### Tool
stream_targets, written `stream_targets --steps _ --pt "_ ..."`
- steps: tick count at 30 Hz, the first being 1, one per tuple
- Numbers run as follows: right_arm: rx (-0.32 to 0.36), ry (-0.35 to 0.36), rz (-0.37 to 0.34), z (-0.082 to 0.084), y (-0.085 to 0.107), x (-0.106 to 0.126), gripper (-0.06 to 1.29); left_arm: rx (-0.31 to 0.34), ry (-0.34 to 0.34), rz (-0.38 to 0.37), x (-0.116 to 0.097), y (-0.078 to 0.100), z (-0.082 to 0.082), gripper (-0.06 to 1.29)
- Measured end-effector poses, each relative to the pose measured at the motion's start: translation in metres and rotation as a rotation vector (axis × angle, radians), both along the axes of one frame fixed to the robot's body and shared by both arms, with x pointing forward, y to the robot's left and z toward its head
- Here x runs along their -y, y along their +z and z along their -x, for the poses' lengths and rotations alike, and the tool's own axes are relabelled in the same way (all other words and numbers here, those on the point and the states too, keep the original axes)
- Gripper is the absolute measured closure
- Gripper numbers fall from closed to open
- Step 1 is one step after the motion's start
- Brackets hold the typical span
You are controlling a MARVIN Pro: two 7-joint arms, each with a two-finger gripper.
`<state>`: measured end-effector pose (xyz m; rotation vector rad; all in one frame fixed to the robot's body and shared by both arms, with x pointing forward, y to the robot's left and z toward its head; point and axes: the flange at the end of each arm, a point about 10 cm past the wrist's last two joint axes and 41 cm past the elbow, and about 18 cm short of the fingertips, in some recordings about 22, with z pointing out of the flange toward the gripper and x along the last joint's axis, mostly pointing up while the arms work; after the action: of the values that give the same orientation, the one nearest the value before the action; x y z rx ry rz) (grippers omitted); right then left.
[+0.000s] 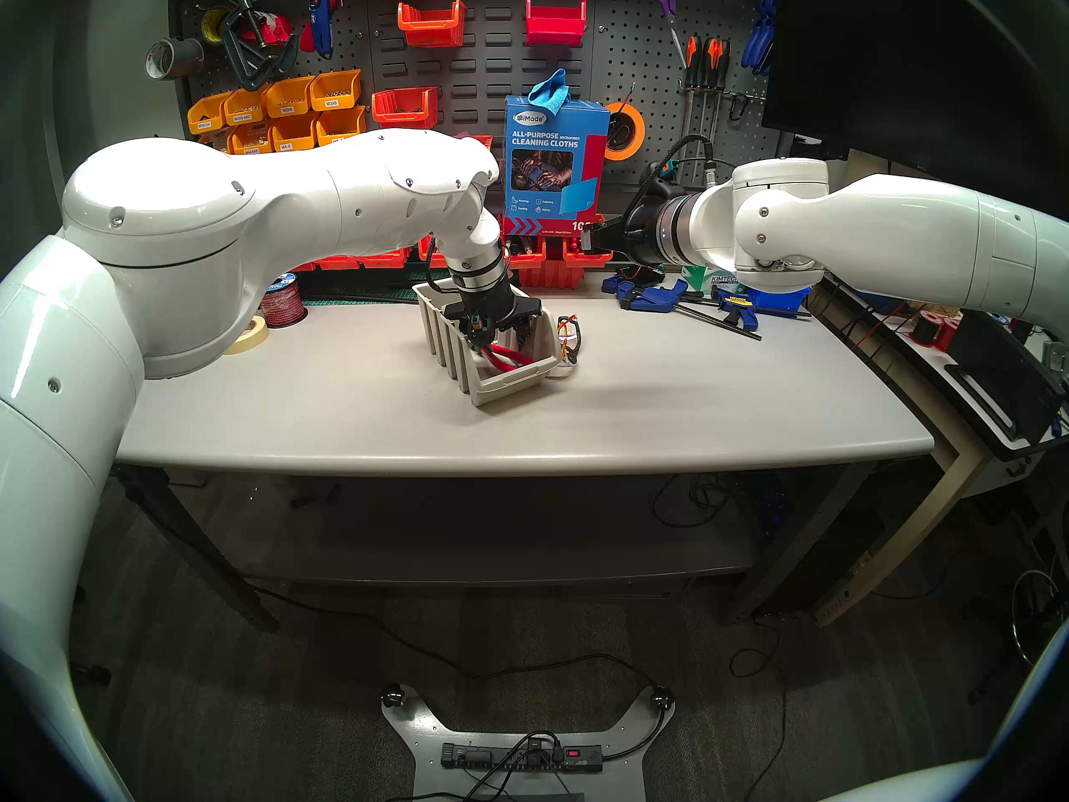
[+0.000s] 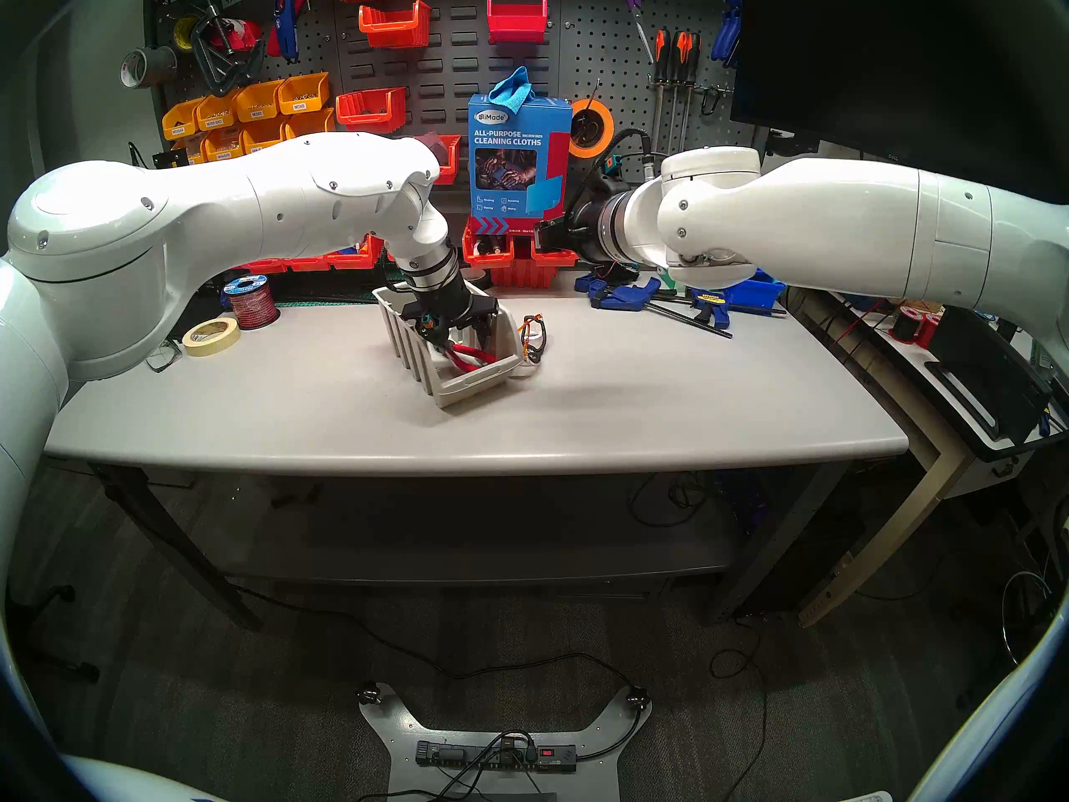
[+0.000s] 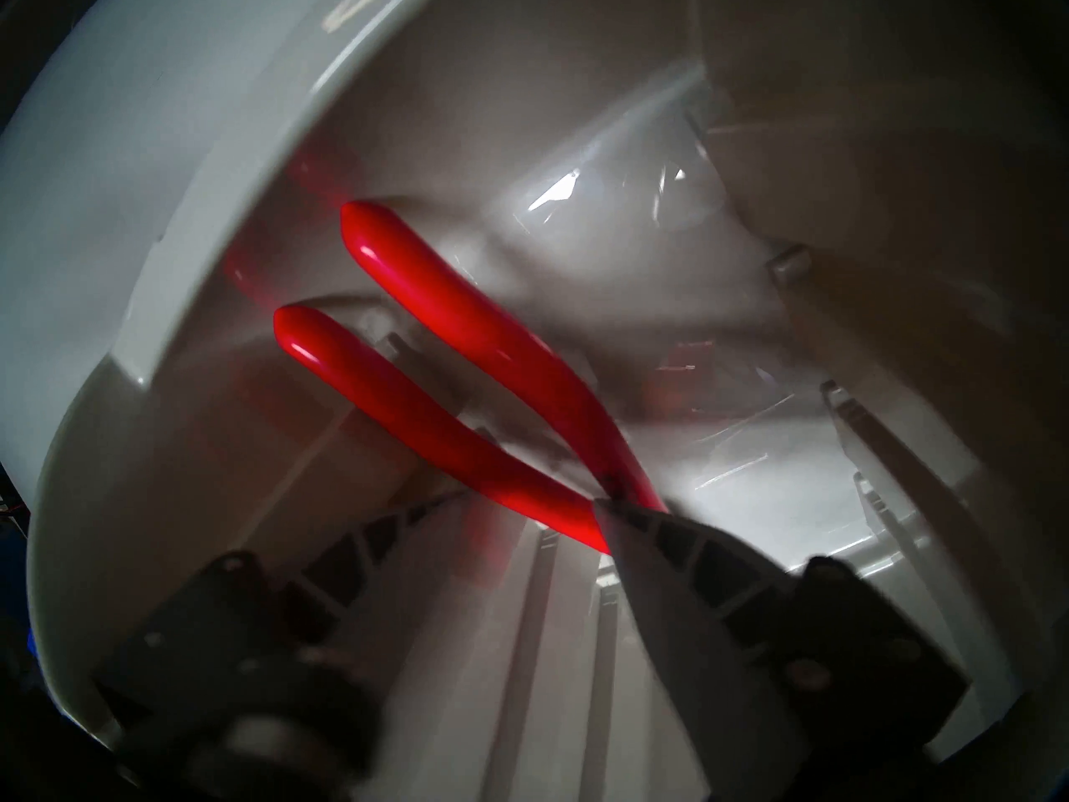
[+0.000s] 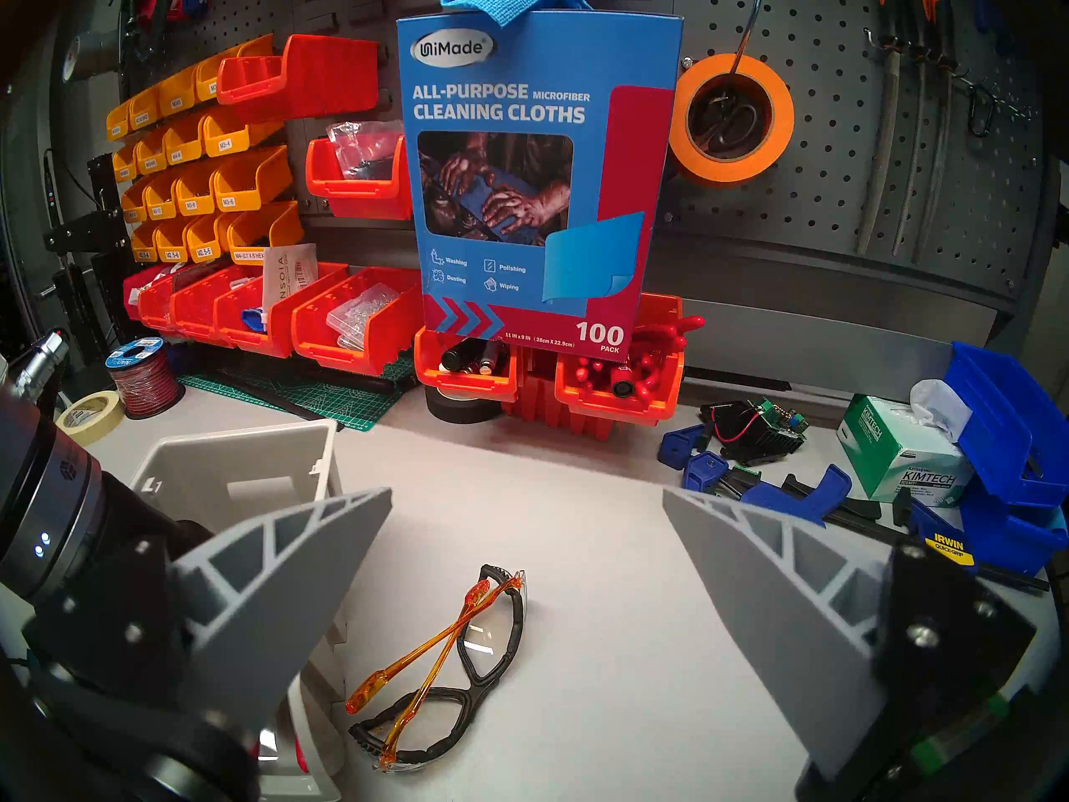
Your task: Take out tools from the storage box
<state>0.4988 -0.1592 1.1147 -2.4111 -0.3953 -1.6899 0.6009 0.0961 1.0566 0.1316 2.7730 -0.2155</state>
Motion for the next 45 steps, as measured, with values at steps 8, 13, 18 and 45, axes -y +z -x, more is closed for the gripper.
stream_targets --steps 8,13,18,45 --pt "0.000 0.000 0.000 0.000 0.000 0.000 0.01 0.009 -0.010 -0.002 -0.002 0.000 -0.001 0.20" --pt "0.000 0.000 0.000 0.000 0.000 0.000 0.01 0.013 -0.018 0.000 -0.002 -0.001 -0.002 0.21" --pt "0.000 0.001 0.000 0.000 0.000 0.000 0.01 0.015 -0.026 0.001 -0.003 -0.003 -0.002 0.22" --pt "0.001 0.002 -0.001 0.000 0.000 0.000 0.01 0.003 -0.070 0.040 -0.015 -0.017 0.000 0.25"
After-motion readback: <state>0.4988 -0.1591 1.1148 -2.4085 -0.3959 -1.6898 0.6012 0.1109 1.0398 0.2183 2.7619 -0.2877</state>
